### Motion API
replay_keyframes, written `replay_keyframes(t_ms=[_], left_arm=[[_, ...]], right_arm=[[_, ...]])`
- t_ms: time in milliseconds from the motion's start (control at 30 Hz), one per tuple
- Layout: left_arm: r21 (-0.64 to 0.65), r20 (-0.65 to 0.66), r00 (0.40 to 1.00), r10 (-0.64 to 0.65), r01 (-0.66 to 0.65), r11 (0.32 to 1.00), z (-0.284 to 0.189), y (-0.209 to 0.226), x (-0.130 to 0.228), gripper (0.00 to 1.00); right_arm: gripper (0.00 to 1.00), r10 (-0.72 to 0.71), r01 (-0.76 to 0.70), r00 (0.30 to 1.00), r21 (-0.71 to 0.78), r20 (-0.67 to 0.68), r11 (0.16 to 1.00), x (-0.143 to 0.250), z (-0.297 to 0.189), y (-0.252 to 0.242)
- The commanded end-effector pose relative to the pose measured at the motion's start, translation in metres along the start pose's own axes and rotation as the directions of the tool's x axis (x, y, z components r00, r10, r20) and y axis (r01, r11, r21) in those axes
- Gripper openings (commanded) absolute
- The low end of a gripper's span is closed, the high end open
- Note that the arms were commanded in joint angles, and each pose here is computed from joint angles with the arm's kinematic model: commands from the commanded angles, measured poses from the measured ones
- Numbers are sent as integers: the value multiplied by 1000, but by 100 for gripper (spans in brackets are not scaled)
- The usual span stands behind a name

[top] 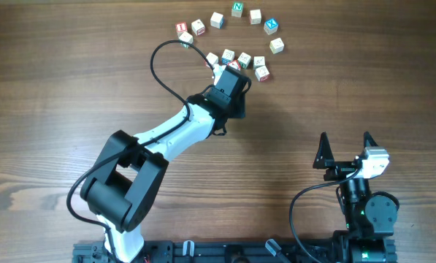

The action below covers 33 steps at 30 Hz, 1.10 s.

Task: Form a circle
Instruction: 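Close the left gripper on the '4' block and lift it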

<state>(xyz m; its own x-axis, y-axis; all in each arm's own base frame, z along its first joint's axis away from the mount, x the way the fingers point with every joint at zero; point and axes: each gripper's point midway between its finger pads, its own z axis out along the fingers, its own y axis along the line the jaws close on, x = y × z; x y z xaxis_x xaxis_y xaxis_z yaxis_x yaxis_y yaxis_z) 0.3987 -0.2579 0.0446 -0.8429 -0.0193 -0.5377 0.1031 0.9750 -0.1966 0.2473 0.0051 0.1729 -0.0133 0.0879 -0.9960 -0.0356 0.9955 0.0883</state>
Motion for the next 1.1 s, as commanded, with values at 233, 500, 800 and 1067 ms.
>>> replay_keyframes(t_ms=[233,500,800,1067], left_arm=[[-99,62,997,-39,45,994,34,19,1,38],[-94,69,997,-41,47,994,38,18,1,39],[-95,68,997,-28,34,995,38,18,1,36],[-101,58,996,69,-63,993,38,18,1,36]], right_arm=[[100,-10,10,1000,-14,10,1000,-2,-1,3],[100,-10,10,1000,-14,10,1000,-2,-1,3],[100,-10,10,1000,-14,10,1000,-2,-1,3],[100,-10,10,1000,-14,10,1000,-2,-1,3]])
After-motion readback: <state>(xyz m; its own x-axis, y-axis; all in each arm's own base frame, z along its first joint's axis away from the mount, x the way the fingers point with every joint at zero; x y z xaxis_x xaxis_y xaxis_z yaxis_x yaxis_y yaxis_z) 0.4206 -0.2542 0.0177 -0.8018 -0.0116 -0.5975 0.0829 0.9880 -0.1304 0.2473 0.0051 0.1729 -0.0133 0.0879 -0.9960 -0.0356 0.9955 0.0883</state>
